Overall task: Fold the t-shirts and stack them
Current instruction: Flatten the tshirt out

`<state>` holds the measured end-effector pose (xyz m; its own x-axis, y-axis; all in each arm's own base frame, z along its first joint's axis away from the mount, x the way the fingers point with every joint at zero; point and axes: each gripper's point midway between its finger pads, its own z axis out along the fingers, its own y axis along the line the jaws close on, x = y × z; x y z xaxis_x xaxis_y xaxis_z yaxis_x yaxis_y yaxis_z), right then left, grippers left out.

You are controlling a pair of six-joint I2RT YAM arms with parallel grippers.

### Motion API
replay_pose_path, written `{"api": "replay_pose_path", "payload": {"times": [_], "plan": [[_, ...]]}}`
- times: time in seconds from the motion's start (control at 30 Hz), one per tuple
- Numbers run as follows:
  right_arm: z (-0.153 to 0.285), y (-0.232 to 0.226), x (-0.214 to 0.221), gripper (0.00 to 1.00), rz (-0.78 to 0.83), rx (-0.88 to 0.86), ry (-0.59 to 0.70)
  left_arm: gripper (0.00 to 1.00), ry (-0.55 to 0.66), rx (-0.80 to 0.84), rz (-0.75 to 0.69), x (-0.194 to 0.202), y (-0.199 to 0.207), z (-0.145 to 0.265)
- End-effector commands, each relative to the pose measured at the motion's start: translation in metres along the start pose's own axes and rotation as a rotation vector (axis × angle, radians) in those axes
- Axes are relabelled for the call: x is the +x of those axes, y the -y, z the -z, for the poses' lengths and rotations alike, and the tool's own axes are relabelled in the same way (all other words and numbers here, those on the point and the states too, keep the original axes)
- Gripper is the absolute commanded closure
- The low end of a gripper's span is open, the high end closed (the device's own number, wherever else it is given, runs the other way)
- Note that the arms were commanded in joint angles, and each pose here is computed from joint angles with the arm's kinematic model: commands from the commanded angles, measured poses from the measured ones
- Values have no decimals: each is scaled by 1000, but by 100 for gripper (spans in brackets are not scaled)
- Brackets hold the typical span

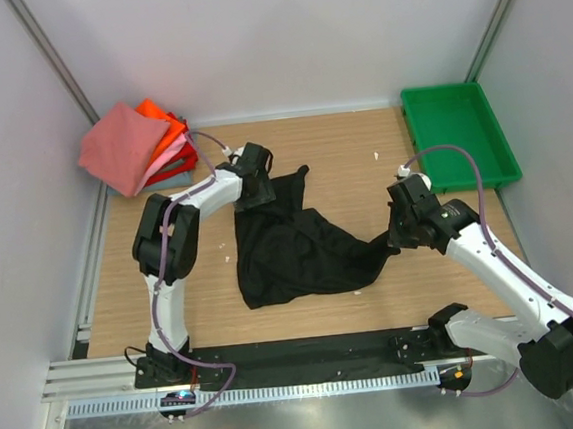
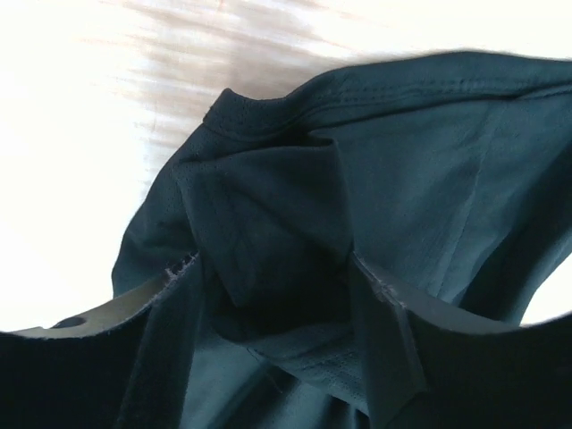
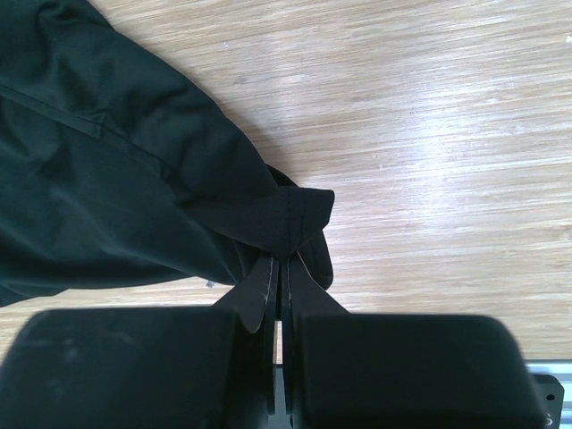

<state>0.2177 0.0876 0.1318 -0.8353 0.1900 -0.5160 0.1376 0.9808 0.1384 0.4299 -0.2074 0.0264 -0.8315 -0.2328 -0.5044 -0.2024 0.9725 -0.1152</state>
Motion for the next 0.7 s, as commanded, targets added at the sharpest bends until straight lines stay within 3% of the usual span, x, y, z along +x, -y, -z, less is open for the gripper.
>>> {"api": "replay_pose_path", "payload": {"times": [0.0, 0.13, 0.57, 0.63, 0.67], "plan": [[1, -7, -8, 99, -2, -21, 26, 37, 12, 46, 86, -3, 6, 10], [1, -6, -8, 99, -3, -21, 25, 50, 22, 47, 100, -2, 3, 11], [1, -6, -8, 99, -6, -21, 27, 55, 100, 17, 89, -29, -5, 49], [1, -6, -8, 99, -4, -21, 27, 65, 95, 24, 87, -28, -4, 49], [1, -6, -8, 99, -4, -21, 27, 76, 92, 25, 87, -27, -3, 49]]}}
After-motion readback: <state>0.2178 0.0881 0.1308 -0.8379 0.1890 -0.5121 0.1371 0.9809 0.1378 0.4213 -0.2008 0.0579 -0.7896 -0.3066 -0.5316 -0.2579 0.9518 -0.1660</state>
